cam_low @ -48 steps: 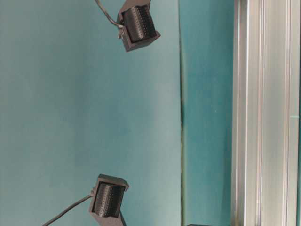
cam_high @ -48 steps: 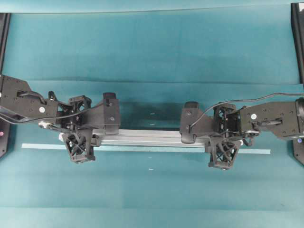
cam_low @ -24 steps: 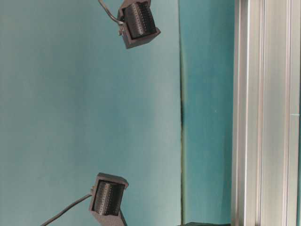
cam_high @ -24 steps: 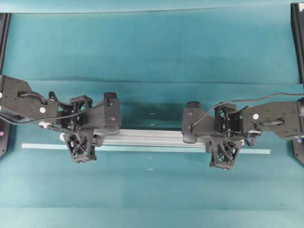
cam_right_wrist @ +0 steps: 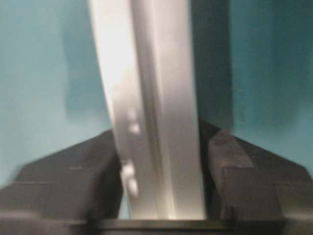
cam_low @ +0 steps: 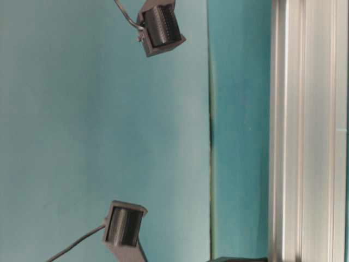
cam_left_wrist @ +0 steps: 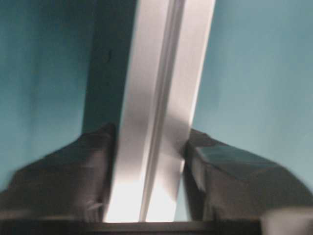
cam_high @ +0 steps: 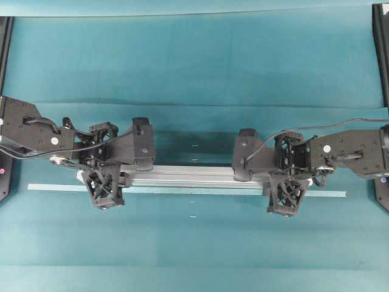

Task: Lift the metal rail with both hands and move it towards you.
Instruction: 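Open both grippers to release the rail and raise them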

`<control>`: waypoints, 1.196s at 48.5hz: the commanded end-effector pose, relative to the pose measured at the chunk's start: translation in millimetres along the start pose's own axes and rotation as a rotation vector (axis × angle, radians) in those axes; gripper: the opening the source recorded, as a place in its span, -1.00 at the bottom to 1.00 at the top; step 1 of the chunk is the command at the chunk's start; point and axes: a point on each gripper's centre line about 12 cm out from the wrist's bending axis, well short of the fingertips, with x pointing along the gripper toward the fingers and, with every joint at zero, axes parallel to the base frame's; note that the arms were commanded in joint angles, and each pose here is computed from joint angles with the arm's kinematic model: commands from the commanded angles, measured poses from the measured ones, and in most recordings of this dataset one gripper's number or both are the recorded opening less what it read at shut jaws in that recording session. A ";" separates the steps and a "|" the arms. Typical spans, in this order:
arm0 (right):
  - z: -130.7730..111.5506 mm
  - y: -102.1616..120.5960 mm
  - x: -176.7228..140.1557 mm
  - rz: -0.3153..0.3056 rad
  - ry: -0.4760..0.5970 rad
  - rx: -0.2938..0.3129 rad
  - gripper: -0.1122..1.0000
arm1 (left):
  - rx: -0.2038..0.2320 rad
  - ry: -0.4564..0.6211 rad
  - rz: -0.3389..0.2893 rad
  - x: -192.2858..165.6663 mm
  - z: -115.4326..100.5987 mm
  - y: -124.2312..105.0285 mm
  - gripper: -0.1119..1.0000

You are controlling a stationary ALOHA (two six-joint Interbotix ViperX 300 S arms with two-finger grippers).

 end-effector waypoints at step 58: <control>33.9 -16.2 -137.7 0.040 -0.492 0.058 0.98 | 0.149 -0.309 -0.031 -135.6 30.4 0.1 0.79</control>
